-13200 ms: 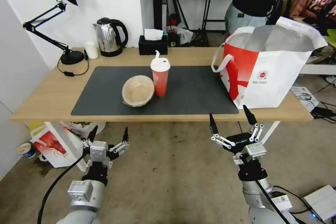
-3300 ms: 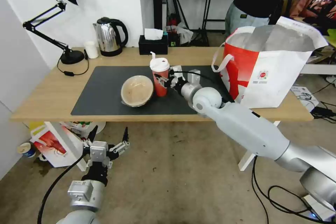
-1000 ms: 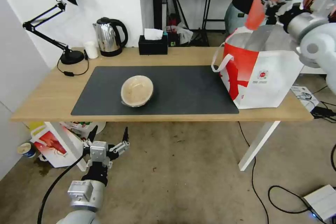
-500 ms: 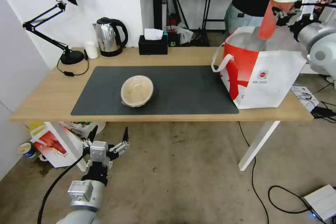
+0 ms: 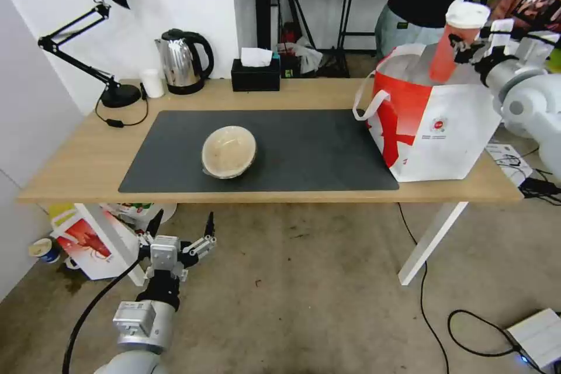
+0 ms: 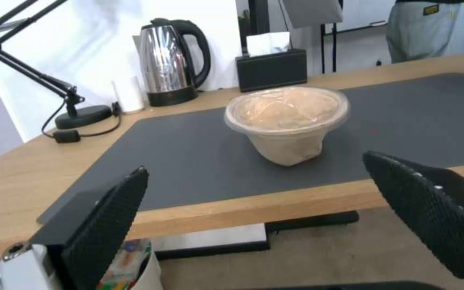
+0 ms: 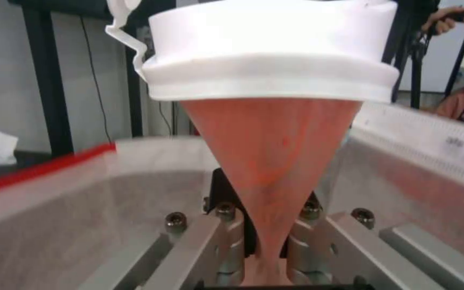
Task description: Pick up the trash from the table and place it into the takeout bag.
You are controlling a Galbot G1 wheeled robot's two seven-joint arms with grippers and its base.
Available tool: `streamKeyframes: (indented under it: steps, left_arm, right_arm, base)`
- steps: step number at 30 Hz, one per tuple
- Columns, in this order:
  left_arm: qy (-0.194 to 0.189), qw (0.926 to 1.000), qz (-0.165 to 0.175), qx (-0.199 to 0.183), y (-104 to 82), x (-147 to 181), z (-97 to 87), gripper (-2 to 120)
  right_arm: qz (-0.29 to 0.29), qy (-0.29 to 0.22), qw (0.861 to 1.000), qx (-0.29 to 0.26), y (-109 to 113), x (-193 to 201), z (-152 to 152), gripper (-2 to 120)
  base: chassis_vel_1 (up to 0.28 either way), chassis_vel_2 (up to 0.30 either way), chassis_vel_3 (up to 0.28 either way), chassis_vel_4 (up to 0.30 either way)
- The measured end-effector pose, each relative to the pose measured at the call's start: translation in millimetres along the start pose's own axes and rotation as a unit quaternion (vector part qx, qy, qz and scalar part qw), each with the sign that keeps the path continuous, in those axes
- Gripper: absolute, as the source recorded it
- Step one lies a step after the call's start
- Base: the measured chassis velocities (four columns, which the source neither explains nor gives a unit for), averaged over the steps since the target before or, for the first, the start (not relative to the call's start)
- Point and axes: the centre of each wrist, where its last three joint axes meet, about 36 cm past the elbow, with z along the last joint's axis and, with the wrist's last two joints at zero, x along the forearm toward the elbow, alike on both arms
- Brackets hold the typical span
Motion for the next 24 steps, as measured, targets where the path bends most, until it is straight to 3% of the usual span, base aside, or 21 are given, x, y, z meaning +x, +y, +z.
streamKeyframes:
  steps: [11,24]
  left_arm:
    - [0.0,1.0,0.0,0.0,0.0,0,0.0,100]
    - [0.0,1.0,0.0,0.0,0.0,0,0.0,100]
  right_arm:
    - [-0.011,0.013,1.0,0.02,5,6,27,3]
    - [-0.005,0.011,0.999,0.038,4,11,27,41]
  base:
    - [0.0,0.0,0.0,0.0]
    - [0.0,0.0,0.0,0.0]
